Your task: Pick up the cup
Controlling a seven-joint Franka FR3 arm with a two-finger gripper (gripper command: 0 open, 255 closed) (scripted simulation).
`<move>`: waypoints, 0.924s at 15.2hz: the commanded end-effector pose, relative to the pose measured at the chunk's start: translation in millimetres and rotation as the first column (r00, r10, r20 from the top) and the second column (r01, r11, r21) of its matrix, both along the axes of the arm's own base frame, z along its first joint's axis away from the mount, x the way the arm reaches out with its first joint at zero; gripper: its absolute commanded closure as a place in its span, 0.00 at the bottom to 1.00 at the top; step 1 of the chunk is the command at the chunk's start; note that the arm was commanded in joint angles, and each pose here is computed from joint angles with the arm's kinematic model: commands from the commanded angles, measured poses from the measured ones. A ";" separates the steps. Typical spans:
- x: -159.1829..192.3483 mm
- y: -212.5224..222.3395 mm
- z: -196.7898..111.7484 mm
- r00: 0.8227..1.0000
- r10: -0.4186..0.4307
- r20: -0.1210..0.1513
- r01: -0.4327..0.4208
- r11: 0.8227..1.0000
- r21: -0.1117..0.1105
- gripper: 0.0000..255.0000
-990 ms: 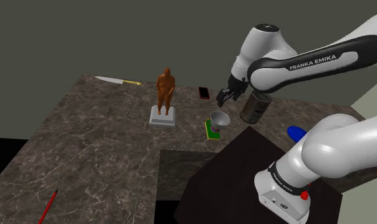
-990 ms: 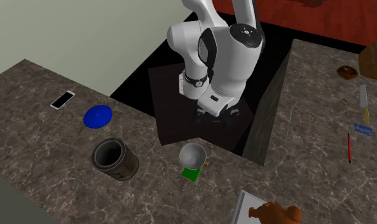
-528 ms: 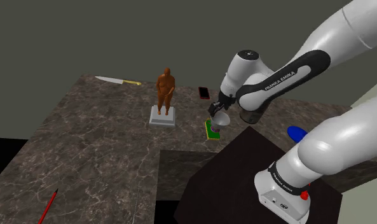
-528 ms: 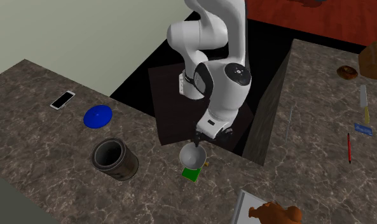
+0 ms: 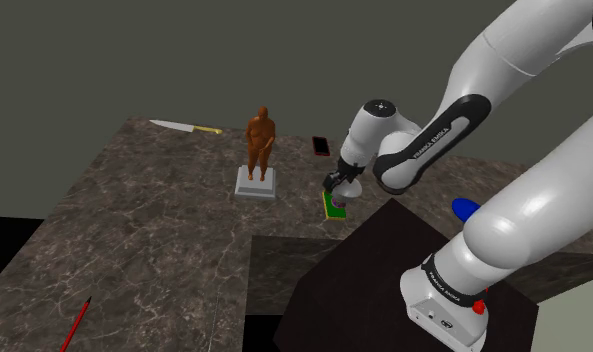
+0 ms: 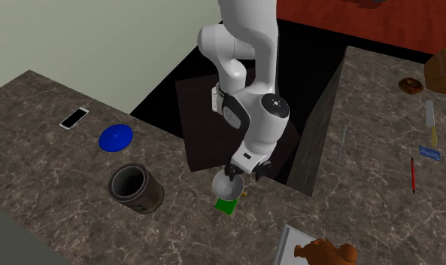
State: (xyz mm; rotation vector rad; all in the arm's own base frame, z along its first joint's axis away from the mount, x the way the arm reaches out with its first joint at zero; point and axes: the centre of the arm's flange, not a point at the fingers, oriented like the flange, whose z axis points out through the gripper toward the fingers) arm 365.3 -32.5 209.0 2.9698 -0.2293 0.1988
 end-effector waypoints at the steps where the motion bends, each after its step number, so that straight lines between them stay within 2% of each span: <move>1: 0.5 0.3 -15.0 1.000 0.001 0.000 -0.001 1.000 0.001 0.00; 3: 0.5 0.3 -15.0 1.000 0.001 0.000 -0.001 1.000 0.001 0.00; 4: 0.1 0.4 -14.5 1.000 0.001 0.000 -0.001 1.000 0.001 1.00; 14: 0.5 0.3 -9.8 1.000 0.001 0.000 -0.001 1.000 0.001 1.00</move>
